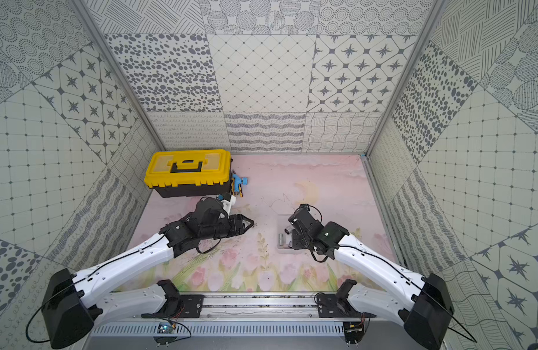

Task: Put the socket on the desktop into the storage box
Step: Place the socket head in the storage box.

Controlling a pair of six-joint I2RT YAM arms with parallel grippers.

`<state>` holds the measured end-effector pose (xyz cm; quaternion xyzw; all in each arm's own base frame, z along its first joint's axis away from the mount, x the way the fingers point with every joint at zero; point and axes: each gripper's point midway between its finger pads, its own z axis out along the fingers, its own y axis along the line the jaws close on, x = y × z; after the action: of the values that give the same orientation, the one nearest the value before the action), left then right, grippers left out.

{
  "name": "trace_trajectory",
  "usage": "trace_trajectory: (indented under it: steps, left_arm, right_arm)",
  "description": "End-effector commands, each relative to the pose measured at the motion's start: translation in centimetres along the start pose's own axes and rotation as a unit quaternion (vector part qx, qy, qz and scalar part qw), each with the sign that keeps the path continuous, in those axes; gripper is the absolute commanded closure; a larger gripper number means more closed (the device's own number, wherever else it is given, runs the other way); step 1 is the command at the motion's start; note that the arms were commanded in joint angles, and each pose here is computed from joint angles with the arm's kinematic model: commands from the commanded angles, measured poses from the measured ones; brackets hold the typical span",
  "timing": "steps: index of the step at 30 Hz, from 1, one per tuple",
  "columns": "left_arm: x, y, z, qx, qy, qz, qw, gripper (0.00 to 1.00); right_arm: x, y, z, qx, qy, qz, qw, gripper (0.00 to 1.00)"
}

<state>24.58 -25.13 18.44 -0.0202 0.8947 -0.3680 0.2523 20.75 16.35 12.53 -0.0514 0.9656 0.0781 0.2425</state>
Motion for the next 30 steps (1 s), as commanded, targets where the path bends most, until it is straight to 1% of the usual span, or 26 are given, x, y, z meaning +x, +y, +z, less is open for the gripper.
trace_trajectory:
  steps: [1, 5, 8, 11, 12, 14, 17, 20, 23, 25, 28, 30]
  left_arm:
    - [0.0, 1.4, 0.1, -0.025, -0.002, 0.007, 1.0, 0.44]
    - [0.4, 2.1, 0.5, -0.029, 0.005, 0.0, 1.0, 0.44]
    - [0.5, 2.4, 0.6, -0.03, 0.006, -0.004, 1.0, 0.44]
    - [0.4, 2.6, 0.6, -0.032, 0.006, -0.007, 0.999, 0.42]
    - [0.4, 2.7, 0.6, -0.033, 0.006, -0.008, 0.999, 0.42]
    - [0.3, 3.0, 0.6, -0.038, 0.004, -0.013, 0.999, 0.41]
    - [0.4, 3.5, 0.7, -0.046, 0.004, -0.019, 0.999, 0.42]
    - [0.4, 3.9, 0.7, -0.049, 0.004, -0.025, 0.999, 0.42]
    - [0.5, 4.4, 0.8, -0.056, 0.002, -0.029, 0.998, 0.41]
    - [0.5, 4.9, 0.8, -0.069, 0.001, -0.036, 0.997, 0.4]
    - [0.3, 6.1, 0.5, -0.097, -0.008, -0.05, 0.994, 0.4]
    - [0.1, 6.8, 0.1, -0.109, -0.017, -0.057, 0.992, 0.4]
  right_arm:
    - [-1.4, 1.8, 0.4, -0.021, -0.019, 0.001, 1.0, 1.0]
    - [-1.2, 1.7, 1.4, 0.004, -0.01, -0.007, 1.0, 1.0]
    - [-1.1, 1.7, 1.8, 0.011, -0.004, -0.01, 1.0, 0.99]
    - [-1.1, 1.7, 1.9, 0.015, -0.003, -0.013, 1.0, 0.73]
    - [-1.2, 1.8, 1.9, 0.014, -0.003, -0.016, 1.0, 0.67]
    - [-1.4, 2.2, 1.6, 0.009, -0.008, -0.021, 1.0, 0.59]
    - [-1.7, 2.9, 1.0, 0.002, -0.017, -0.029, 0.999, 0.54]
    - [-2.0, 3.4, 0.5, 0.0, -0.023, -0.037, 0.999, 0.53]
    - [-2.2, 4.1, -0.1, -0.006, -0.032, -0.043, 0.999, 0.54]
    - [-2.4, 4.9, -0.4, -0.018, -0.038, -0.048, 0.998, 0.57]
    - [-2.4, 7.6, -0.7, -0.059, -0.049, -0.061, 0.995, 0.66]
    - [-2.5, 9.3, -0.8, -0.084, -0.056, -0.068, 0.993, 0.69]
